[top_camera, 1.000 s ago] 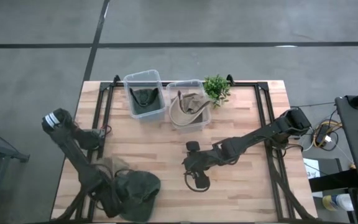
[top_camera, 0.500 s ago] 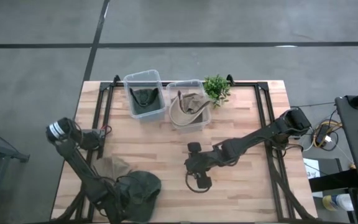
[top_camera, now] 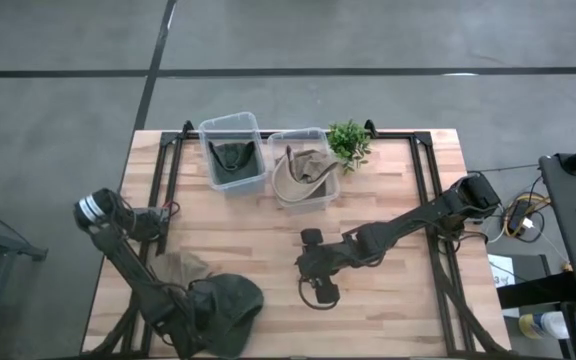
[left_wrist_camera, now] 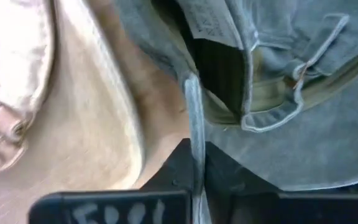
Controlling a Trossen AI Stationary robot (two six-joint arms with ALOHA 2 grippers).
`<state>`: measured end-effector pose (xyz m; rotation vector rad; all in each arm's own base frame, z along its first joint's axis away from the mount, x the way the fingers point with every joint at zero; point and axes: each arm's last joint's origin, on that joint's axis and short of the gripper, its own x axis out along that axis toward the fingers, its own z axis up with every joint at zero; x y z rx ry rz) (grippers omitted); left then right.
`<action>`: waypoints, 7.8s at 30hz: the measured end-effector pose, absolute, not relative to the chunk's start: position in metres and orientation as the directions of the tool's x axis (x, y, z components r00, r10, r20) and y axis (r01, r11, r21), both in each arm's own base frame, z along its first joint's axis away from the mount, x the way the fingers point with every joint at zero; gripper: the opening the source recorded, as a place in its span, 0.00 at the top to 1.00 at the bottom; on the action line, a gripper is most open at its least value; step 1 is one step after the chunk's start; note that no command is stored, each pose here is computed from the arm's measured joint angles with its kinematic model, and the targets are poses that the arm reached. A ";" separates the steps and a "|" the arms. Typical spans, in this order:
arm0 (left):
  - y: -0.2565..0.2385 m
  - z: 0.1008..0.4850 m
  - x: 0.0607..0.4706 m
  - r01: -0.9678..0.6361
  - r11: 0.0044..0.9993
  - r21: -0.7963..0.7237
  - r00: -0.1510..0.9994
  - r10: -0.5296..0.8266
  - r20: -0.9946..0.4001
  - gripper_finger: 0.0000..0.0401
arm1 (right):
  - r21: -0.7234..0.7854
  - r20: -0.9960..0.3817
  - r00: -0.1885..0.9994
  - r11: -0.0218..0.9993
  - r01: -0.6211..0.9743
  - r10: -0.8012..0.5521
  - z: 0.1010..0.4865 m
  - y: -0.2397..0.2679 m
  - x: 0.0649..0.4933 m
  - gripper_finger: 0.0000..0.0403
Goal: Pick & Place hat
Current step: Put the black cap into the left transparent bin, then put the brown cap into the right transparent bin
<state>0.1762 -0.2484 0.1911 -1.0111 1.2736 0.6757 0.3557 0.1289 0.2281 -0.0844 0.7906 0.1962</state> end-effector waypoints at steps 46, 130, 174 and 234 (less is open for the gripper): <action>-0.067 0.330 0.150 -0.744 0.361 -0.562 0.655 0.560 -0.508 0.99 | 0.026 -0.696 0.703 0.983 -0.184 0.150 0.230 0.130 0.357 0.50; -0.073 0.325 0.207 -0.642 0.710 -0.289 0.463 0.058 -0.884 0.70 | 0.077 -0.694 0.699 0.983 -0.170 0.175 0.225 0.140 0.352 0.50; -0.169 0.172 0.247 -0.748 0.596 0.291 -0.289 0.102 -0.952 0.70 | 0.079 -0.731 0.662 0.985 -0.154 0.162 0.208 0.139 0.344 0.50; -0.084 0.199 0.364 -0.581 0.577 -0.574 0.648 -0.098 -0.755 0.65 | 0.151 -0.737 0.627 0.966 -0.210 0.251 0.207 0.187 0.319 0.50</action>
